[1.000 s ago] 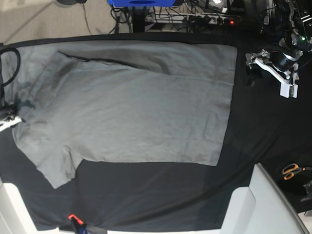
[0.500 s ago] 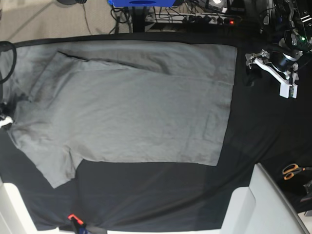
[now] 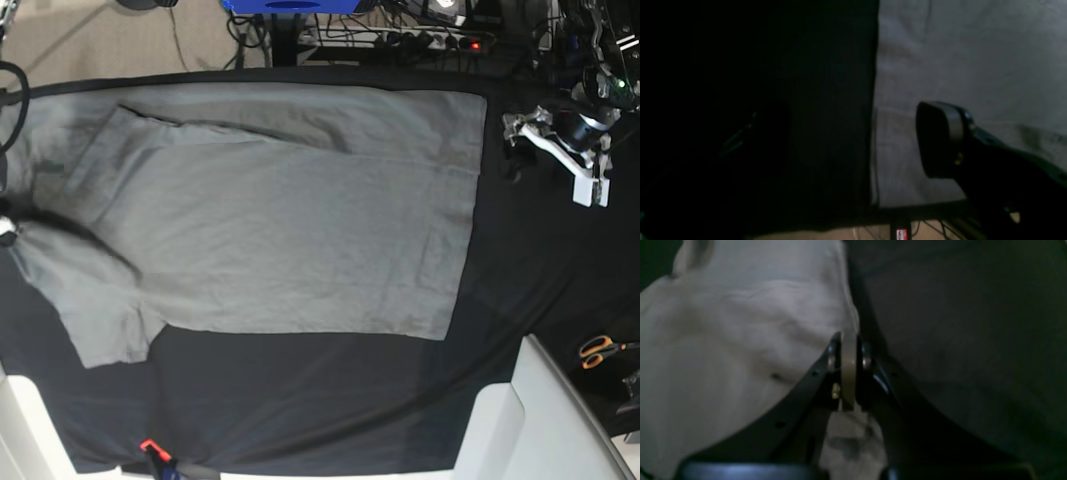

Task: Fold the T-shirt properly
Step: 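Grasp the shirt's side edge by the sleeve with the right gripper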

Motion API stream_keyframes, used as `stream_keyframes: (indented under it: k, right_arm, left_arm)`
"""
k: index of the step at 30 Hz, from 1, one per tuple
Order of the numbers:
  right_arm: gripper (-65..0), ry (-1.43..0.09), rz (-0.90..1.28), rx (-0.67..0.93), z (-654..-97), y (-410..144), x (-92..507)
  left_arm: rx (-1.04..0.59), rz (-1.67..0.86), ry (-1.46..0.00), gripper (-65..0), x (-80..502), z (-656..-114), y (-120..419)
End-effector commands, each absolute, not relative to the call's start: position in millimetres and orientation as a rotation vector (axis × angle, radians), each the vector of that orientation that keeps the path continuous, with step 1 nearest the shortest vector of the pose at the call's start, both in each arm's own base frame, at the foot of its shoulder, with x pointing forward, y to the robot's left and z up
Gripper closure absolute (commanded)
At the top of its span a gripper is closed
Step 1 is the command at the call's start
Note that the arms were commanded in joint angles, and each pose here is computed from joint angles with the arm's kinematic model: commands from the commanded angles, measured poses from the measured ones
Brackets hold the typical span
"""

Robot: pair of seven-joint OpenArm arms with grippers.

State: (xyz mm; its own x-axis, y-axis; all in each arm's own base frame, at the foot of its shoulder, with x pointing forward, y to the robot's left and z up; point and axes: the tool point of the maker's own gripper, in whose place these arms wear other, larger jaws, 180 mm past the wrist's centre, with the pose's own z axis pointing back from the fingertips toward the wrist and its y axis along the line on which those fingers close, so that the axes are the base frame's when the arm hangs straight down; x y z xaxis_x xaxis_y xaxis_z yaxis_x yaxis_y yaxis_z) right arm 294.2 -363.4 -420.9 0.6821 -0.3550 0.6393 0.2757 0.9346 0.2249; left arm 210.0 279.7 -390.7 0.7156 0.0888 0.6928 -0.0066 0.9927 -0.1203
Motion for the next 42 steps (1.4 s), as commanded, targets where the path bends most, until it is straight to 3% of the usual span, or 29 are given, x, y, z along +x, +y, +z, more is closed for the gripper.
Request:
stream_keyframes:
  k: [1, 13, 19, 21, 26, 31, 42]
  right_arm:
    - [0.0, -0.793, -0.357, 0.099, -402, -374, 301]
    - [-2.4, -0.678, -0.393, 0.148, -413, -349, 261]
    - [-35.4, -0.751, -0.326, 0.136, -381, -340, 280]
    - [-40.4, -0.811, -0.322, 0.138, -365, -341, 300]
    - [-40.4, -0.734, -0.388, 0.097, -386, -364, 343]
    - [-40.4, -0.64, -0.299, 0.067, -431, -353, 375]
    - [-40.4, -0.61, -0.319, 0.053, -473, -348, 375]
  left_arm:
    - [-0.105, 0.049, -0.793, -57.1, 213, -385, 284]
    - [-0.105, 0.05, -0.792, -57.1, 213, -385, 285]
    - [-0.103, 0.05, -0.792, -57.1, 213, -385, 286]
    - [-0.103, 0.05, -0.792, -57.1, 213, -385, 286]
    - [-0.102, 0.049, -0.792, -57.1, 213, -385, 286]
    - [-0.096, 0.052, -0.795, -57.1, 213, -384, 288]
    - [-0.091, 0.052, -0.793, -57.1, 212, -383, 291]
